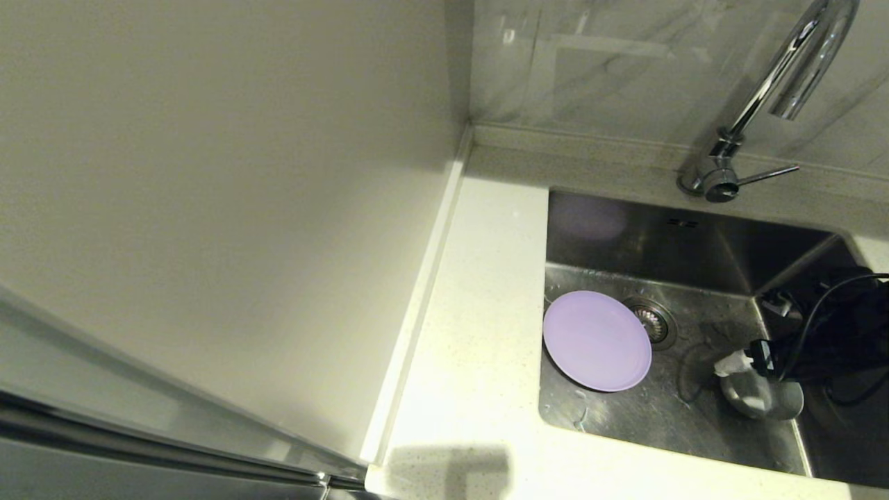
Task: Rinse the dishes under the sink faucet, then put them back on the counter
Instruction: Put a bowl back to the table from the sink
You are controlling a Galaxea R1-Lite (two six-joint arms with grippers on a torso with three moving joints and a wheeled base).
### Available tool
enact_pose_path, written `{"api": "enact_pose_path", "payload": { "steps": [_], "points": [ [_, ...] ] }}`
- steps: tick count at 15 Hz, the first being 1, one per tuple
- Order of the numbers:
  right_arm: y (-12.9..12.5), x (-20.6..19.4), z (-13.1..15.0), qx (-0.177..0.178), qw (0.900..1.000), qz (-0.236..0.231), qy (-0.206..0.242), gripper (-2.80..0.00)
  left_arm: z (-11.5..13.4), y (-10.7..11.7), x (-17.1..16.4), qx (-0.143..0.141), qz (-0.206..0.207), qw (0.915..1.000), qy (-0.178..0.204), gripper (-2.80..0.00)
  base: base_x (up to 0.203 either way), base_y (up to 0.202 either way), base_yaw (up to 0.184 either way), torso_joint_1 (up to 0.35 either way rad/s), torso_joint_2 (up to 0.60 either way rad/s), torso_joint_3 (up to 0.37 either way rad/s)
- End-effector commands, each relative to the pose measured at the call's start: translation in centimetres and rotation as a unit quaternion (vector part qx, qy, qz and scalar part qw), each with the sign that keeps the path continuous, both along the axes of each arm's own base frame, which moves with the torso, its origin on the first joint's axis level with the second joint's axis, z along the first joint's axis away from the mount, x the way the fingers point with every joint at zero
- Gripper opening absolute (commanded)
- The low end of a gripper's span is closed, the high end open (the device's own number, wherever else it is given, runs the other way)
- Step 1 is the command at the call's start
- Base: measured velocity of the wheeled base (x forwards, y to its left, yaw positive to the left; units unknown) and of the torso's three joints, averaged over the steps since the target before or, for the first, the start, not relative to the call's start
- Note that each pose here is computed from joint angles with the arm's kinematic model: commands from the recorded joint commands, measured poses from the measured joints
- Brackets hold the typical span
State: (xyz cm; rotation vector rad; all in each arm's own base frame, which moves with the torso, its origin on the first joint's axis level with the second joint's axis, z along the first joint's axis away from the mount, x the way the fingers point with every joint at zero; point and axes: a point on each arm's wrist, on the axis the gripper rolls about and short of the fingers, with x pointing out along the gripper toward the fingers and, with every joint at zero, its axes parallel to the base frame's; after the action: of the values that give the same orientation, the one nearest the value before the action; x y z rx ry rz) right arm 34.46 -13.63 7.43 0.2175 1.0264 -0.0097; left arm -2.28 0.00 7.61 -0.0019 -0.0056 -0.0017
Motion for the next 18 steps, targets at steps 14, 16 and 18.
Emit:
{"api": "enact_pose_path", "payload": {
  "steps": [14, 16, 18],
  "points": [
    [1.1, 4.0, -5.9, -0.048, 0.999, 0.009, -0.018, 0.00, -0.1, 0.0, 0.0, -0.001, 0.000, 1.0000, 0.001, -2.80, 0.000, 0.000, 0.000, 0.000, 0.00, 0.000],
    [1.2, 3.8, -5.1, -0.051, 0.998, 0.008, -0.026, 0.00, -0.1, 0.0, 0.0, -0.001, 0.000, 1.0000, 0.001, -2.80, 0.000, 0.000, 0.000, 0.000, 0.00, 0.000],
    [1.2, 3.7, -3.9, -0.055, 0.998, 0.007, -0.040, 0.00, -0.1, 0.0, 0.0, -0.001, 0.000, 1.0000, 0.001, -2.80, 0.000, 0.000, 0.000, 0.000, 0.00, 0.000]
  ]
}}
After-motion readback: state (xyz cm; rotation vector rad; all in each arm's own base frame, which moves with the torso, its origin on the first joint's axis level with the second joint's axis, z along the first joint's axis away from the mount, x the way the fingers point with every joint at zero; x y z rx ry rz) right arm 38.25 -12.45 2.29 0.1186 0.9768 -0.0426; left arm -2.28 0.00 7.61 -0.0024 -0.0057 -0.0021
